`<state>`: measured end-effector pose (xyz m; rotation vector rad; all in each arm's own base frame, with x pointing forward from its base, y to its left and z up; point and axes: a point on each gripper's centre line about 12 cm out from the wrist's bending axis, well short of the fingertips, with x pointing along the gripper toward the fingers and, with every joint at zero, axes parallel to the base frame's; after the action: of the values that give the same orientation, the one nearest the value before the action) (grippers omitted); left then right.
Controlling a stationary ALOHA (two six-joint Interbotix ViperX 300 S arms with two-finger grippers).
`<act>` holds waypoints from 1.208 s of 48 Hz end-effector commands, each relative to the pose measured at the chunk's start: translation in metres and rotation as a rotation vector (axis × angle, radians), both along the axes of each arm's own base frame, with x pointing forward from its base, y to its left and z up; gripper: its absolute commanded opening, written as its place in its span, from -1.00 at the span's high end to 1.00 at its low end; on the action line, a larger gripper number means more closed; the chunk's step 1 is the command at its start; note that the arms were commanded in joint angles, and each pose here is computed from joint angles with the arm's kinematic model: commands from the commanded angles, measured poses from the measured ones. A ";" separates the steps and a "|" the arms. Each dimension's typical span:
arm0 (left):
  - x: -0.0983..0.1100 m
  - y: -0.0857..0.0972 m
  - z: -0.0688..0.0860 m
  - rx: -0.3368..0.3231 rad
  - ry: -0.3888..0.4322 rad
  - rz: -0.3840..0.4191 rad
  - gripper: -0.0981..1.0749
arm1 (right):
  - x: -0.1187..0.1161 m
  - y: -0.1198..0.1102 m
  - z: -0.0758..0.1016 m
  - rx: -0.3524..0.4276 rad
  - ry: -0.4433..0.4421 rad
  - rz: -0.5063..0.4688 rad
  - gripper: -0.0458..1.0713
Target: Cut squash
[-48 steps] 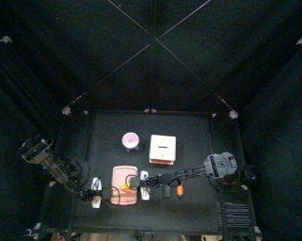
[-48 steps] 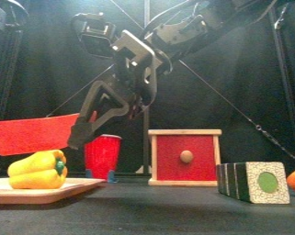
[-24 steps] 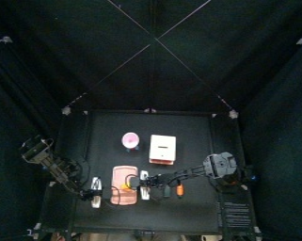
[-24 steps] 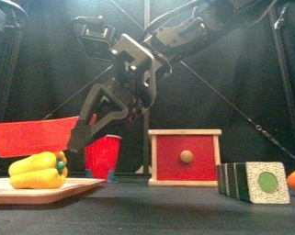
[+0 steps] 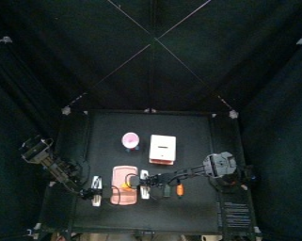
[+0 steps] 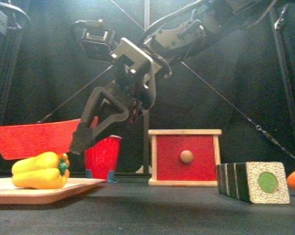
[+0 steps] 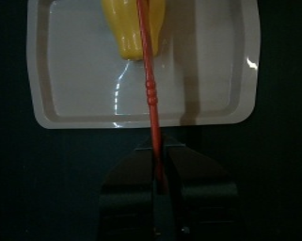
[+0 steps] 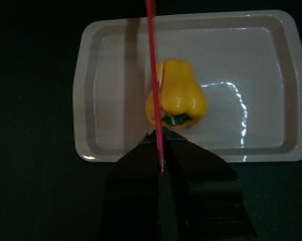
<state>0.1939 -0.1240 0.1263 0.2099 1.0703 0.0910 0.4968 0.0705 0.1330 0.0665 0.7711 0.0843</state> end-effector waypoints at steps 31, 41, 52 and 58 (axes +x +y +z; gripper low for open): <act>0.012 0.019 0.012 0.090 -0.052 0.046 0.18 | 0.011 -0.025 0.025 0.006 -0.056 -0.053 0.33; 0.012 0.021 0.016 0.079 -0.065 0.049 0.18 | 0.010 -0.025 0.023 0.009 -0.050 -0.055 0.33; 0.010 0.020 0.012 0.064 -0.060 0.035 0.18 | 0.007 -0.023 0.020 0.009 -0.039 -0.051 0.33; 0.009 0.021 0.008 0.049 -0.053 0.029 0.18 | 0.007 -0.023 0.020 0.009 -0.039 -0.051 0.33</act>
<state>0.1993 -0.1029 0.1319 0.2419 1.0330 0.1552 0.5002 0.0460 0.1332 0.0834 0.7766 0.0373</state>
